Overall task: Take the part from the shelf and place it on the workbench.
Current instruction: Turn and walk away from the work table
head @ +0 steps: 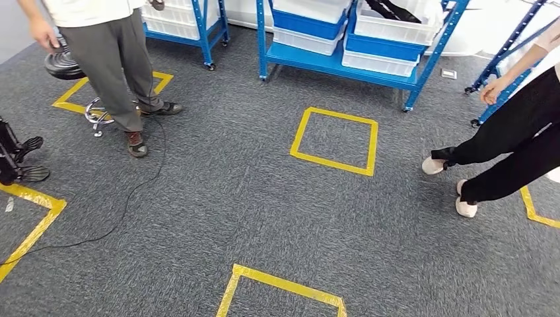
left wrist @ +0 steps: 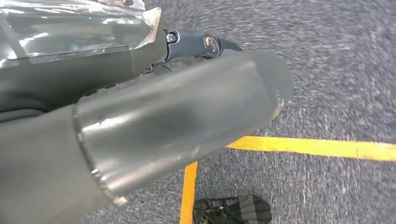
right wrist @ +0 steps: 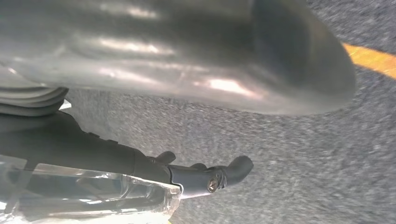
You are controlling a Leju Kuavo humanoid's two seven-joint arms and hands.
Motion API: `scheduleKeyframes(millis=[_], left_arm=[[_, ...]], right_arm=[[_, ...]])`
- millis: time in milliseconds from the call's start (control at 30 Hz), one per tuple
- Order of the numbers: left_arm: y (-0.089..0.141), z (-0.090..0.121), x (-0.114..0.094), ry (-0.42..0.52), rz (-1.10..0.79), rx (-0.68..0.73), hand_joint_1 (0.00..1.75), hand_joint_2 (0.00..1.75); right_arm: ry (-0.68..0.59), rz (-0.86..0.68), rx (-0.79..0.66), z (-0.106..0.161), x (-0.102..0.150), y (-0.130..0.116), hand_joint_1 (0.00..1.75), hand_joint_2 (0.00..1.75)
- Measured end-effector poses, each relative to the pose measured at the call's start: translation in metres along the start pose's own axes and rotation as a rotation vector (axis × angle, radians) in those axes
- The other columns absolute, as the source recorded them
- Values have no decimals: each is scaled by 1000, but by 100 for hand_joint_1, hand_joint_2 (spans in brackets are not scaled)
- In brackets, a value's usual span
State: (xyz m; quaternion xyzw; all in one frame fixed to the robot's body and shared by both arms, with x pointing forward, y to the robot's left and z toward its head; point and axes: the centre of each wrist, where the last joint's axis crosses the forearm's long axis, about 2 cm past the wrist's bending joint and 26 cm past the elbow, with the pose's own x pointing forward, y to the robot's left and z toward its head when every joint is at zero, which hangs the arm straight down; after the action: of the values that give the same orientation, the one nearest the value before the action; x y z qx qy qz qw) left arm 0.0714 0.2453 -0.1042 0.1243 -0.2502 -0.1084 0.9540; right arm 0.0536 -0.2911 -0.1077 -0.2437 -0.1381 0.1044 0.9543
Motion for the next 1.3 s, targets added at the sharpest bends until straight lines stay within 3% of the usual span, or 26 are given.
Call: scheduleKeyframes(millis=[967,1300], left_arm=[[5,-3,3,-9,-8,8,0,0],[4,-3,3,-61,16,-46,0,0]], right_arm=[[-7,29,5,1,0,1,0,0],[-15,72,9,1,0,1,0,0]])
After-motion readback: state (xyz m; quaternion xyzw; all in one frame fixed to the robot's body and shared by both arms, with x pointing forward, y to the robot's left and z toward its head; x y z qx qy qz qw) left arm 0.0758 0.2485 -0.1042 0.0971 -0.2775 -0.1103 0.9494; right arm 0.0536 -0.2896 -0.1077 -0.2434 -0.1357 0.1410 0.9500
